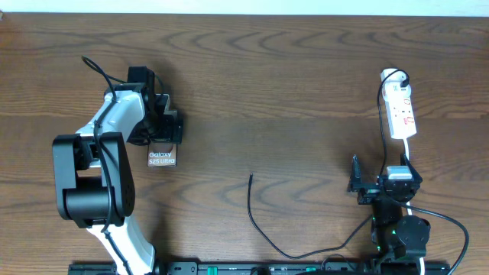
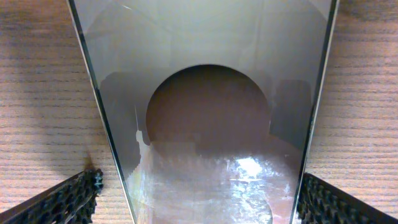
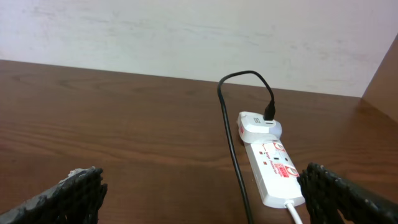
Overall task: Plug charger to phone and switch on socket
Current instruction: 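Close the left gripper on the phone's long edges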
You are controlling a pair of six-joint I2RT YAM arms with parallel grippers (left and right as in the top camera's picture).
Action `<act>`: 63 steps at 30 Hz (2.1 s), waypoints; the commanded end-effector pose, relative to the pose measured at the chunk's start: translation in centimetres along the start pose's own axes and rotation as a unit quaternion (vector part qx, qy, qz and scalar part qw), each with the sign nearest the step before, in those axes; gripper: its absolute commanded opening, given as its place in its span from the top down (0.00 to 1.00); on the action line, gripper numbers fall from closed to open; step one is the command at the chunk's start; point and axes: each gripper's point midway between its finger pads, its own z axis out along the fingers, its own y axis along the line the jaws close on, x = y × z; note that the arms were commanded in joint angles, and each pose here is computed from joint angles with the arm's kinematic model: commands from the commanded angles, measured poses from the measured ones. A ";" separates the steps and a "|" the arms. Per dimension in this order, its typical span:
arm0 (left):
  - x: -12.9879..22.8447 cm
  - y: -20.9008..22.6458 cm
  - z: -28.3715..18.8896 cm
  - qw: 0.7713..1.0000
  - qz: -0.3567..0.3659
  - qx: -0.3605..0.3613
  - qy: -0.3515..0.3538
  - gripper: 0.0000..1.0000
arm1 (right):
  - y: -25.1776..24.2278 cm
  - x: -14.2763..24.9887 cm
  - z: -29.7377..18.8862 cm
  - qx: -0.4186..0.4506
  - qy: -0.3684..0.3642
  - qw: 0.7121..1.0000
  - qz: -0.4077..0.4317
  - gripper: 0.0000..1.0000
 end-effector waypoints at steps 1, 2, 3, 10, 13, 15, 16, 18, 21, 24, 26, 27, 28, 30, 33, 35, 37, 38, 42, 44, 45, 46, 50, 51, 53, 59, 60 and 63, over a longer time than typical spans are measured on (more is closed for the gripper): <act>3.4 -0.7 3.5 0.998 -0.006 0.025 0.065 0.00 | 0.2 0.1 0.0 -0.005 0.001 1.000 -0.005 0.01; 3.5 -0.7 3.6 0.998 -0.005 0.026 0.065 0.00 | 0.2 0.1 0.0 -0.005 0.001 1.000 -0.005 0.01; 3.5 -0.7 3.6 0.998 -0.004 0.025 0.066 0.00 | 0.2 0.1 0.0 -0.005 0.001 1.000 -0.005 0.01; 3.5 -1.5 3.6 0.997 0.013 0.025 0.067 0.00 | 0.2 0.1 0.0 -0.005 0.001 1.000 -0.005 0.01; 3.7 -1.6 3.7 0.997 0.024 0.010 0.071 0.00 | 0.2 0.1 0.0 -0.005 0.001 1.000 -0.005 0.01; 3.8 -1.7 3.8 0.997 0.033 -0.004 0.073 0.00 | 0.2 0.1 0.0 -0.005 0.001 1.000 -0.005 0.01; 3.8 -1.8 3.9 0.997 0.036 -0.005 0.072 0.00 | 0.2 0.1 0.0 -0.005 0.001 1.000 -0.005 0.01; 3.8 -2.1 4.1 0.997 0.040 -0.005 0.070 0.00 | 0.2 0.1 0.0 -0.005 0.001 1.000 -0.005 0.01; 3.9 -2.1 4.3 0.997 0.040 -0.006 0.067 0.00 | 0.2 0.1 0.0 -0.005 0.001 1.000 -0.005 0.01; 4.1 -2.1 4.6 0.997 0.039 -0.005 0.068 0.00 | 0.2 0.1 0.0 -0.005 0.001 1.000 -0.005 0.01; 4.2 -2.1 4.7 0.997 0.038 -0.006 0.067 0.00 | 0.2 0.1 0.0 -0.005 0.001 1.000 -0.005 0.01; 4.2 -2.1 4.8 0.997 0.038 -0.005 0.067 0.00 | 0.2 0.1 0.0 -0.005 0.001 1.000 -0.005 0.01; 4.2 -2.1 4.8 0.997 0.038 -0.006 0.066 0.00 | 0.2 0.1 0.0 -0.005 0.001 1.000 -0.005 0.01; 4.2 -2.1 4.8 0.997 0.038 -0.006 0.066 0.00 | 0.2 0.1 0.0 -0.005 0.001 1.000 -0.005 0.01; 4.3 -2.1 4.9 0.997 0.038 -0.005 0.067 0.00 | 0.2 0.1 0.0 -0.005 0.001 1.000 -0.005 0.01; 4.3 -2.1 5.0 0.997 0.038 -0.005 0.064 0.00 | 0.2 0.1 0.0 -0.005 0.001 1.000 -0.005 0.01; 4.2 -2.0 5.3 0.998 0.037 -0.006 0.059 0.00 | 0.2 0.1 0.0 -0.005 0.001 1.000 -0.005 0.01; 4.3 -2.0 5.5 0.998 0.037 -0.006 0.057 0.00 | 0.2 0.1 0.0 -0.005 0.001 1.000 -0.005 0.01; 4.5 -2.0 6.1 0.998 0.037 -0.006 0.050 0.00 | 0.2 0.1 0.0 -0.005 0.001 1.000 -0.005 0.01; 4.4 -2.0 6.1 0.998 0.037 -0.007 0.048 0.00 | 0.2 0.1 0.0 -0.005 0.001 1.000 -0.005 0.01; 4.4 -2.0 6.1 0.998 0.038 -0.007 0.048 0.00 | 0.2 0.1 0.0 -0.005 0.001 1.000 -0.005 0.01; 4.4 -2.0 6.1 0.998 0.038 -0.007 0.048 0.00 | 0.2 0.1 0.0 -0.005 0.001 1.000 -0.005 0.01; 4.4 -2.0 6.1 0.998 0.038 -0.007 0.048 0.00 | 0.2 0.1 0.0 -0.005 0.001 1.000 -0.005 0.01; 4.5 -2.0 6.1 0.998 0.038 -0.007 0.048 0.00 | 0.2 0.1 0.0 -0.005 0.001 1.000 -0.005 0.01; 4.7 -2.0 6.2 0.998 0.037 -0.006 0.051 0.00 | 0.2 0.1 0.0 -0.005 0.001 1.000 -0.005 0.01; 5.5 -2.0 6.2 0.997 0.037 -0.006 0.066 0.00 | 0.2 0.1 0.0 -0.005 0.001 1.000 -0.005 0.01; 5.6 -2.0 6.2 0.997 0.037 -0.006 0.069 0.00 | 0.2 0.1 0.0 -0.005 0.001 1.000 -0.005 0.01; 6.1 -2.0 6.1 0.996 0.035 -0.005 0.079 0.00 | 0.2 0.1 0.0 -0.005 0.001 1.000 -0.005 0.01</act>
